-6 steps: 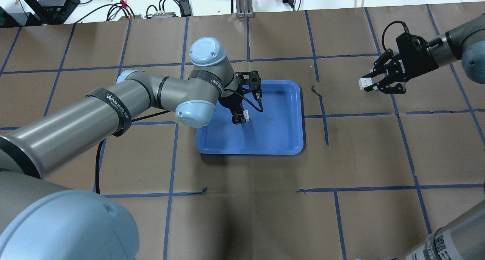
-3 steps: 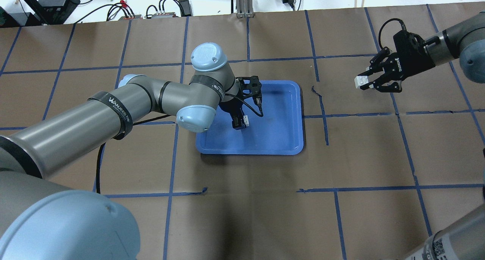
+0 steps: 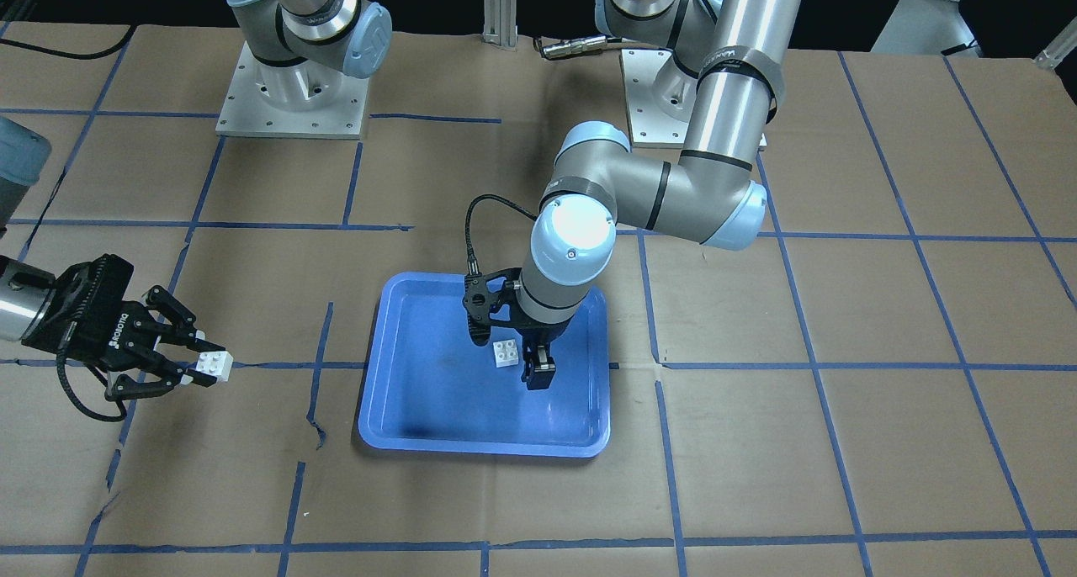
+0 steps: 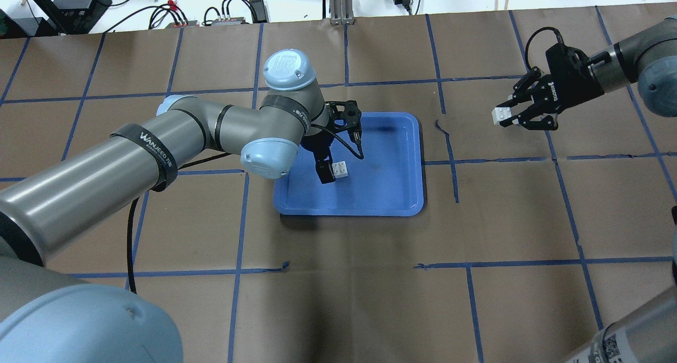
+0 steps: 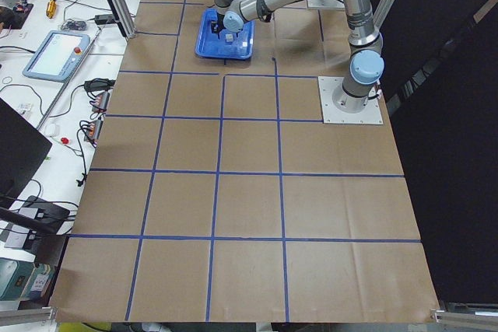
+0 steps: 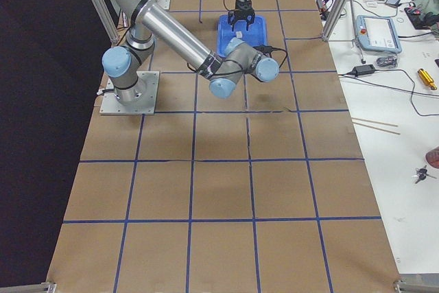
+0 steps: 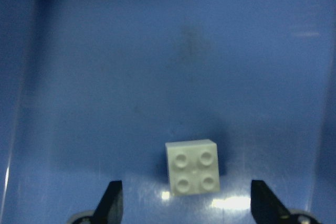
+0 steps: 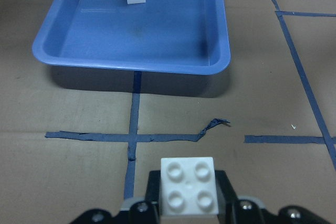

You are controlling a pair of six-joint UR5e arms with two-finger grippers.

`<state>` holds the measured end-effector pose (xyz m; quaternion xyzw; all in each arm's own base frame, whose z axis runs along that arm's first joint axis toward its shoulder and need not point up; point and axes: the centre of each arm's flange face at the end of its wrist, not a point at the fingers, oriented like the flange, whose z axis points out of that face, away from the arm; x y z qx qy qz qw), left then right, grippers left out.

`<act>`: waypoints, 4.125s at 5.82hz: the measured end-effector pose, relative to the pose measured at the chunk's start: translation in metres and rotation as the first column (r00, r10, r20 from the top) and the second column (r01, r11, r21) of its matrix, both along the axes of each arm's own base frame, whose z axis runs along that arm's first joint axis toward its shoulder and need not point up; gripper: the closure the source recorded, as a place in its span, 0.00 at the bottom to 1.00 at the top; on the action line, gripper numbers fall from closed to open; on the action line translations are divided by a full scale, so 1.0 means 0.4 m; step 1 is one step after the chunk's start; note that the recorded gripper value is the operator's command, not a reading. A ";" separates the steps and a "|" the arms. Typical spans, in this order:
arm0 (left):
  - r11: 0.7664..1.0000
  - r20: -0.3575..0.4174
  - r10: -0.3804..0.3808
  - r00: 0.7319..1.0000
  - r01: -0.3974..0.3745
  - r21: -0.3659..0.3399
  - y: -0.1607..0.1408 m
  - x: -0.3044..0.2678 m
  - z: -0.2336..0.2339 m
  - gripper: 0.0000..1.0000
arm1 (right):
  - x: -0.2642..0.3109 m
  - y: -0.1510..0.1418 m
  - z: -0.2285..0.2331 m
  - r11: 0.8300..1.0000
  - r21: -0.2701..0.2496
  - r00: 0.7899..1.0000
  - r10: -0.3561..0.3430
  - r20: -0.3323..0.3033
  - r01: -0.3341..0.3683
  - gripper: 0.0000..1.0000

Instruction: Assemble white blocks and place on blue tray

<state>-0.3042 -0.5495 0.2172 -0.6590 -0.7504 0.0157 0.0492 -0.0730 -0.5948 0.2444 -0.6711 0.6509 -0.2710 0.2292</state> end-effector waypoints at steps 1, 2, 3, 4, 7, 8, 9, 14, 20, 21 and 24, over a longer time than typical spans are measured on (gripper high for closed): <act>1.000 0.029 0.027 0.999 -0.027 0.009 0.004 0.048 0.086 0.01 | 0.028 0.000 -0.002 1.000 0.010 1.000 0.007 0.002 -0.007 0.78; 0.997 0.043 0.072 0.996 -0.073 0.029 0.014 0.123 0.185 0.01 | 0.091 0.000 -0.010 0.999 0.026 1.000 0.030 0.007 -0.030 0.78; 0.992 0.052 0.113 0.992 -0.116 0.053 0.040 0.191 0.276 0.01 | 0.175 0.000 -0.016 0.997 0.040 0.998 0.062 0.007 -0.062 0.78; 0.987 0.059 0.142 0.988 -0.146 0.068 0.082 0.233 0.363 0.01 | 0.264 0.000 -0.018 0.995 0.049 0.996 0.088 0.000 -0.088 0.78; 0.944 0.107 0.310 0.945 -0.319 0.081 0.163 0.325 0.506 0.01 | 0.528 0.067 -0.086 0.999 0.004 0.999 0.034 -0.032 -0.034 0.78; 0.900 0.116 0.424 0.898 -0.432 0.063 0.177 0.337 0.535 0.01 | 0.589 0.098 -0.104 1.000 -0.010 1.000 -0.003 -0.030 0.003 0.78; 0.827 0.118 0.553 0.825 -0.560 0.040 0.190 0.341 0.562 0.01 | 0.645 0.121 -0.111 1.000 -0.014 1.000 -0.004 -0.025 0.004 0.78; 0.317 0.100 0.945 0.311 -0.947 -0.050 0.166 0.411 0.650 0.01 | 0.766 0.138 -0.198 0.999 -0.012 0.999 -0.035 -0.013 0.034 0.78; 0.281 0.073 0.958 0.276 -0.958 -0.056 0.159 0.429 0.667 0.01 | 0.825 0.168 -0.241 0.999 0.034 1.000 -0.011 -0.025 0.011 0.78; 0.282 0.072 0.958 0.277 -0.958 -0.055 0.159 0.430 0.667 0.01 | 0.826 0.169 -0.243 0.999 0.036 1.000 -0.011 -0.027 0.012 0.78; 0.284 0.074 0.957 0.280 -0.957 -0.054 0.159 0.431 0.665 0.01 | 0.827 0.169 -0.249 0.999 0.046 0.999 -0.017 -0.028 0.019 0.78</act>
